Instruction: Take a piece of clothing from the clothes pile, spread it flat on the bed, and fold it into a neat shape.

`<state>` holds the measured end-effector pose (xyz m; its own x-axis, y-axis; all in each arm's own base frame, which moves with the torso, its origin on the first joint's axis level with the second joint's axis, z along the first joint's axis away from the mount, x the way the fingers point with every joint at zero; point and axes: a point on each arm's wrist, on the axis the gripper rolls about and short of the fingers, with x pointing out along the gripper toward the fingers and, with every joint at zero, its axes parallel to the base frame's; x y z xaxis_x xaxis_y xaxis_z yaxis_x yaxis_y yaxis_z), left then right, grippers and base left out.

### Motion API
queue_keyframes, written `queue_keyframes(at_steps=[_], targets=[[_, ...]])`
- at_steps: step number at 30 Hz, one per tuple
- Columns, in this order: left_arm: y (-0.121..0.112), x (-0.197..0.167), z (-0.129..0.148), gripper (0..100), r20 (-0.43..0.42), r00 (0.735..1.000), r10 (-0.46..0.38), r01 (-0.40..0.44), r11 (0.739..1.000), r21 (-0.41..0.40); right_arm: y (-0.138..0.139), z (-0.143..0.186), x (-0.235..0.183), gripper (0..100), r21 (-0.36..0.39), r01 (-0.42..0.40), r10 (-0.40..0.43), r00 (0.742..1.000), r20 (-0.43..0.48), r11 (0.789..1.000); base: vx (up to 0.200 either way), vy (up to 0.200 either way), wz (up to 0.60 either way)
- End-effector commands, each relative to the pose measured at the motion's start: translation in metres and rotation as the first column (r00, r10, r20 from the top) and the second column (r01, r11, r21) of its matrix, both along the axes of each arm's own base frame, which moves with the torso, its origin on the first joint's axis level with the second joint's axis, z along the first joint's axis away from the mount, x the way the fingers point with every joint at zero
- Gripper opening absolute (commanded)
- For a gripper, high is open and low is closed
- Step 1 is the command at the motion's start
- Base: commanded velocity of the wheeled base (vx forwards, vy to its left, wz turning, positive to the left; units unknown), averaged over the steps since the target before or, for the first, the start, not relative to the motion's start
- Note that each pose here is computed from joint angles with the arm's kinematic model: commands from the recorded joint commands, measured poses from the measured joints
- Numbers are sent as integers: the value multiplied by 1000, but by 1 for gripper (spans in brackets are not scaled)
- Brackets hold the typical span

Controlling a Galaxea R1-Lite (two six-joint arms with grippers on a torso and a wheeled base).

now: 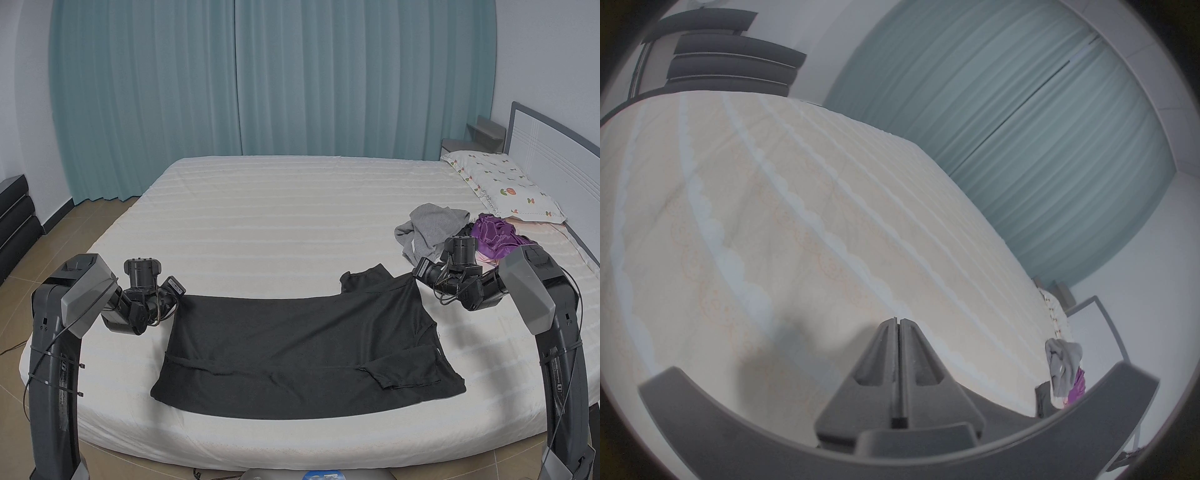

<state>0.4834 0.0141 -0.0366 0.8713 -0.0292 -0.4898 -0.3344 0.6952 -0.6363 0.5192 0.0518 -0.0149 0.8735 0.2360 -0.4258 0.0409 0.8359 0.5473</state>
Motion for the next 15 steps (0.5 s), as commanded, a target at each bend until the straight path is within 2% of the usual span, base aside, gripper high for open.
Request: queue_keyframes(at_steps=[1, 4, 6, 11, 15], targets=[[5, -5, 9, 0, 20, 1000, 22, -22, 1000, -15, 1, -2, 0, 0, 1, -2, 2, 1000, 5, 1000, 0, 0, 0], [7, -7, 10, 0, 38, 999, 30, -29, 999, -21, 2, -7, 1, 0, 0, 2, -2, 1000, 5, 1000, 0, 0, 0], [9, -10, 11, 0, 47, 998, 37, -36, 999, -25, 1, -2, 5, 0, 3, 10, -10, 999, 45, 1000, 0, 0, 0], [12, -12, 13, 0, 51, 998, 45, -44, 999, -26, 5, -5, 4, 0, -3, 2, -1, 999, 41, 1000, 0, 0, 0], [16, -17, 22, 0, 54, 997, 55, -53, 998, -30, 5, -2, 6, 0, 0, 4, -4, 996, 84, 1000, 0, 0, 0]])
